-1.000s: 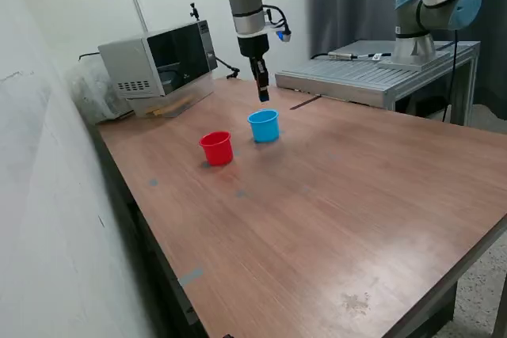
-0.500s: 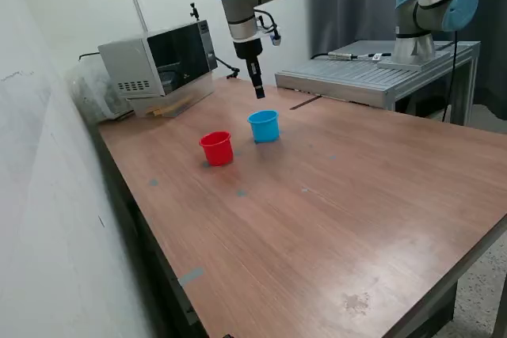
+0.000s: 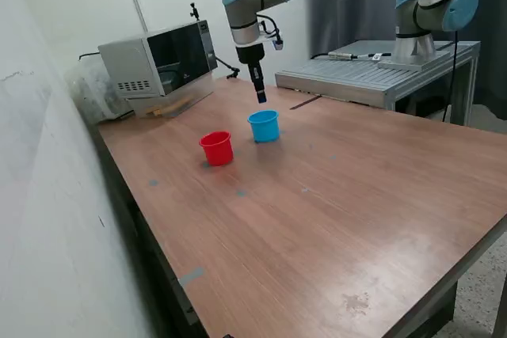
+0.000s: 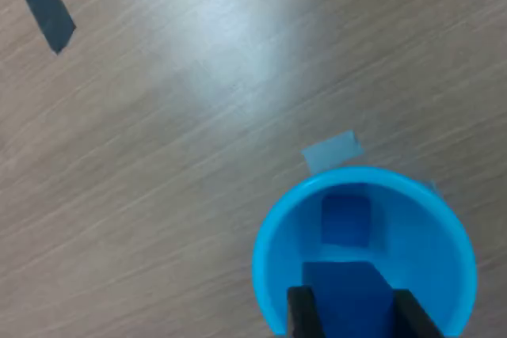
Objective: Place red objects in the red bin, and blue objects in the blue bin.
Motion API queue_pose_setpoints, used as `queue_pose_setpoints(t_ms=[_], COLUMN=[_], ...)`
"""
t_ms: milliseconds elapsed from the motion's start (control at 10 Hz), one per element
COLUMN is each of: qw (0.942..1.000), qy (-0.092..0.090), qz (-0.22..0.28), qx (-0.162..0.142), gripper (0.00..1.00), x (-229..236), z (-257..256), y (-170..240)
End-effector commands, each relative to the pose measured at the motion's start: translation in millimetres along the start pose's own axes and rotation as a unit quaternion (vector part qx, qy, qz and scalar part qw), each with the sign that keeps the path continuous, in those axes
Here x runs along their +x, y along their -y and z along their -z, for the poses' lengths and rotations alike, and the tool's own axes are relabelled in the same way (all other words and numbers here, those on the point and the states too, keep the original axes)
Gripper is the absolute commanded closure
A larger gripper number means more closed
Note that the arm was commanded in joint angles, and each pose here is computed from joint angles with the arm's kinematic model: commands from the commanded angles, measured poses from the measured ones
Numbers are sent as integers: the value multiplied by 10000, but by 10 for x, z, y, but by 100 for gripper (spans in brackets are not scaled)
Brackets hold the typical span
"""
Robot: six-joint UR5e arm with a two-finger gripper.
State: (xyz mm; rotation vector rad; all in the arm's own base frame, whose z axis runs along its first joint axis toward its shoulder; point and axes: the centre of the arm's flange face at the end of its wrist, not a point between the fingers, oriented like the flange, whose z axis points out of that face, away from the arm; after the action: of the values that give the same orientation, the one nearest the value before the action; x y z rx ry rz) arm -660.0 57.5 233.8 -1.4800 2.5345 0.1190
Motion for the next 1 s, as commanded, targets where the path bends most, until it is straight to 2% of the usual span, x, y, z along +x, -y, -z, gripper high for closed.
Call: queue_pose_setpoints(t_ms=[0,300,400,500,600,800,900], qw=[10000,9997,9995,9985,9970,9936,9914], qy=[-18,-14,1,-36,-103,-416,-384], qz=[12,244,307,524,722,1049,1252], qx=[0,10,50,-175,-268,30,62], gripper=[0,0,0,0,0,0,0], x=[12,29,54,223,278,420,480], z=[-3,27,33,376,700,1124,1318], y=[2,32,161,472,763,1296,1618])
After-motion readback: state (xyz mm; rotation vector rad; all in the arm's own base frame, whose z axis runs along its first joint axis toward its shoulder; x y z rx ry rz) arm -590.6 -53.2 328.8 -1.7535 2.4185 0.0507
